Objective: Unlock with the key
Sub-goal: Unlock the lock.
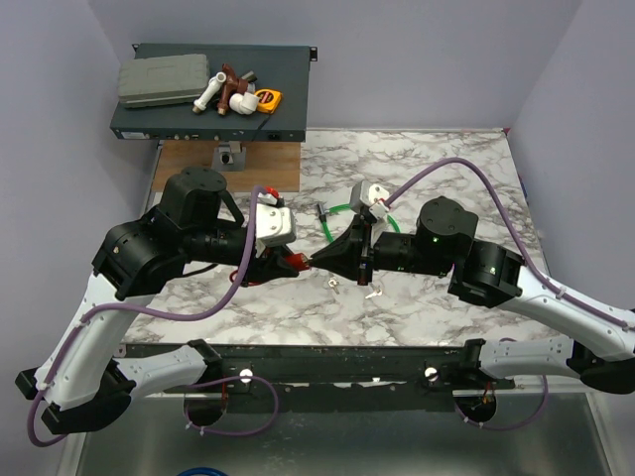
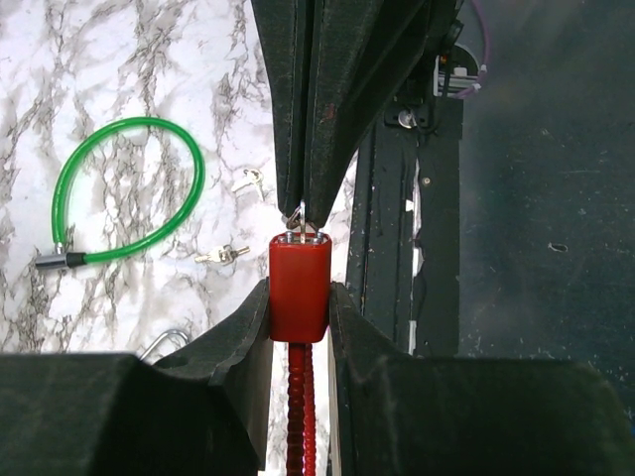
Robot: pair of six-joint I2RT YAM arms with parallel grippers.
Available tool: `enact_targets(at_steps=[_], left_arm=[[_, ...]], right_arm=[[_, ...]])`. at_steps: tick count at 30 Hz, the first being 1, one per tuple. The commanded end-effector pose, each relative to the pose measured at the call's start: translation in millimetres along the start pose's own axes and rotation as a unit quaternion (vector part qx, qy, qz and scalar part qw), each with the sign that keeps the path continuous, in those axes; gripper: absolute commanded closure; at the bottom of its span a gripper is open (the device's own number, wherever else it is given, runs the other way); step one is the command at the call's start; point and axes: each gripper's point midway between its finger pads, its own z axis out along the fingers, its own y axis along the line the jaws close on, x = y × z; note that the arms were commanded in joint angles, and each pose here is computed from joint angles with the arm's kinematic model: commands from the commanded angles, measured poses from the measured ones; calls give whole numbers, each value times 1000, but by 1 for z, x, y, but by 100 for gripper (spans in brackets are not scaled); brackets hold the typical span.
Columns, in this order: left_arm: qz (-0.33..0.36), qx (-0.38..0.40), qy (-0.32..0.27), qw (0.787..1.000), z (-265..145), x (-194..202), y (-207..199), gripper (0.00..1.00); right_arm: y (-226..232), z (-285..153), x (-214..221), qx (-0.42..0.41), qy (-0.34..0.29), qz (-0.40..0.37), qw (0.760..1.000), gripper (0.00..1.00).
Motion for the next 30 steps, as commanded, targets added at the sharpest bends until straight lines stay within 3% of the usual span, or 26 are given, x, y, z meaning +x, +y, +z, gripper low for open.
enact_targets(at_steps=[1, 8, 14, 25, 30], left_arm=[[19, 9, -30, 999, -4, -16, -6, 100], [39, 2, -33, 999, -3, -28, 1, 100], [96, -43, -31, 994, -2, -34, 18, 100], [217, -149, -51, 963, -3, -51, 56, 100], [292, -175, -46, 939, 4, -48, 61, 100]], right_arm=[[5, 5, 4, -13, 3, 8, 1000, 99], [5, 24, 26, -16, 27, 74, 997, 99], [3, 34, 27, -6, 25, 124, 992, 99], [0, 43, 36, 13, 16, 198, 980, 99], [1, 40, 31, 14, 3, 215, 977, 99]])
